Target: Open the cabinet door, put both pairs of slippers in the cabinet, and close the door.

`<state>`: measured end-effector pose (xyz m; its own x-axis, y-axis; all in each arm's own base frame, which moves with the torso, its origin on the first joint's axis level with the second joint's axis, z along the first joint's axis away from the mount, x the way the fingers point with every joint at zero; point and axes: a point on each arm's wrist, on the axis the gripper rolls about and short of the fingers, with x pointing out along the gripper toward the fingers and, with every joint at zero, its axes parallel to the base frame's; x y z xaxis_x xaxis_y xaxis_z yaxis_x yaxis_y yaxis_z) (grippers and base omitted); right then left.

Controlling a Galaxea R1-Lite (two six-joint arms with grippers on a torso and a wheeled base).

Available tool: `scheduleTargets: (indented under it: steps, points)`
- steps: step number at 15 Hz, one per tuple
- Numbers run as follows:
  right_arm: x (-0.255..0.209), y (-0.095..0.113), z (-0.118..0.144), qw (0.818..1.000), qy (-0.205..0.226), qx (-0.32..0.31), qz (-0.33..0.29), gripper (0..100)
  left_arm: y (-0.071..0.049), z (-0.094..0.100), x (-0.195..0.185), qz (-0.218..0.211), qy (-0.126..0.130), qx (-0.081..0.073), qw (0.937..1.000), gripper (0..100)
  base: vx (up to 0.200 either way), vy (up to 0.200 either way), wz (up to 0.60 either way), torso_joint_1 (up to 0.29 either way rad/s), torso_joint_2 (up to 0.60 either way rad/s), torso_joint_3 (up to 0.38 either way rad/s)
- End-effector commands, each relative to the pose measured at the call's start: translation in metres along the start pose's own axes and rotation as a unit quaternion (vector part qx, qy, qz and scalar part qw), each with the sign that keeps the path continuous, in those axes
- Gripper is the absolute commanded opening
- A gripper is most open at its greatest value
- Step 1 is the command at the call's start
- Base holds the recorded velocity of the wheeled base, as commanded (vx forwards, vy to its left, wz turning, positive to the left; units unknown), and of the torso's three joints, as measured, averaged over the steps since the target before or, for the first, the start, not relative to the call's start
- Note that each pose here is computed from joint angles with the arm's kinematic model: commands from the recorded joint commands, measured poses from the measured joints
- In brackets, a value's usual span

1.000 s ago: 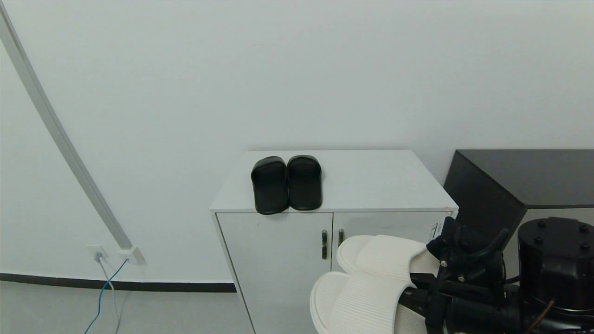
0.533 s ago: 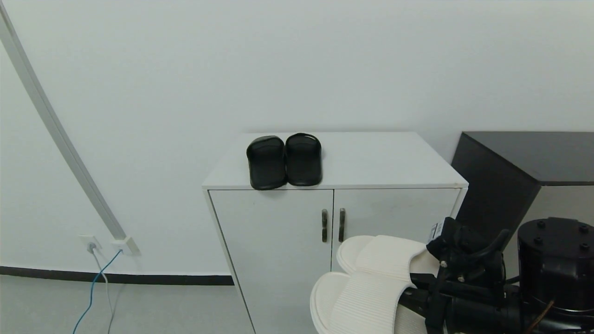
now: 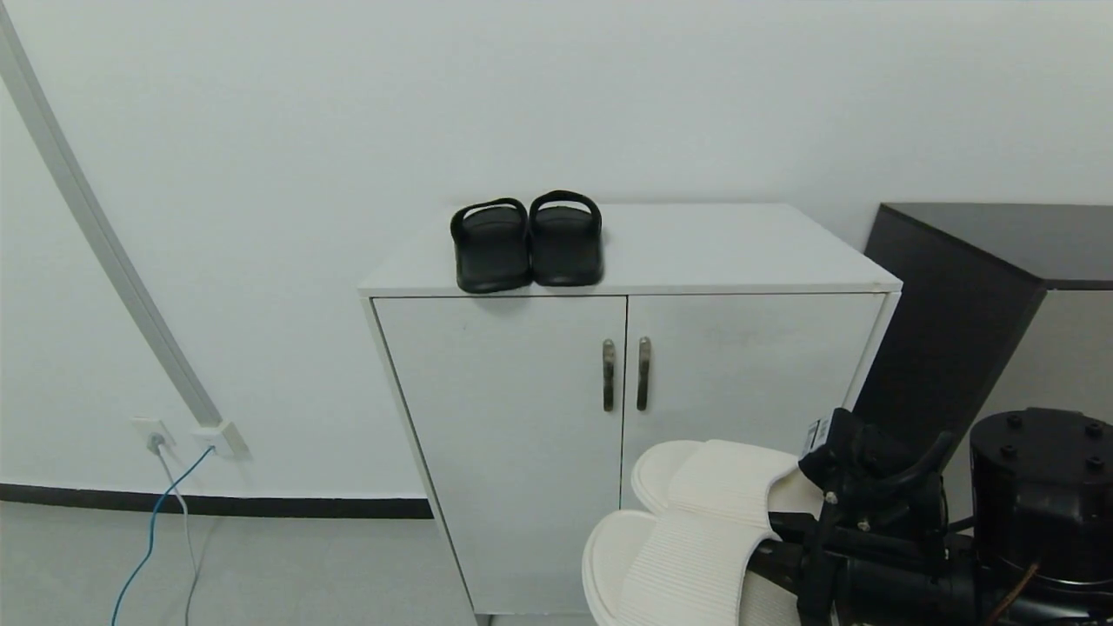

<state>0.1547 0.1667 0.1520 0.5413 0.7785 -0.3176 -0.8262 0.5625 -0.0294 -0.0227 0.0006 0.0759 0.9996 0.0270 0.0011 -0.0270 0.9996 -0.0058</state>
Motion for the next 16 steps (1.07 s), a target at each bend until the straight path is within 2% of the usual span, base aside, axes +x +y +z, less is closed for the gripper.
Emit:
scheduleTargets:
  steps: [1, 7, 12, 15, 16]
  points:
    - [0.0009, 0.0, -0.0011, 1.0, 0.003, 0.0, 0.001, 0, 0.0, 0.0004, -0.0001, 0.0, -0.001, 0.0, 1.0, 100, 0.0, 0.0, 0.0, -0.149, 0.48, 0.325]
    - [0.0006, 0.0005, -0.0024, 1.0, 0.005, -0.001, 0.001, 0, 0.0, 0.0004, -0.0001, 0.0, -0.001, 0.0, 1.0, 100, 0.0, 0.0, 0.0, -0.123, 0.46, 0.343]
    - [0.0008, 0.0008, -0.005, 1.0, 0.01, 0.001, 0.003, 0, 0.0, 0.0, 0.0, 0.0, 0.0, 0.001, 1.0, 100, 0.0, 0.0, 0.0, -0.051, 0.44, 0.385]
    - [0.001, 0.0008, -0.0056, 1.0, 0.011, 0.002, 0.003, 0, 0.0002, 0.0, 0.0, 0.006, 0.0, 0.001, 1.0, 100, 0.0, 0.0, 0.0, -0.001, 0.06, 0.053]
    - [0.0007, 0.0008, -0.0053, 1.0, 0.01, 0.001, 0.003, 0, 0.0005, 0.0001, -0.0001, 0.011, -0.002, 0.005, 0.9999, 100, 0.0, 0.0, 0.0, 0.0, 0.0, 0.0]
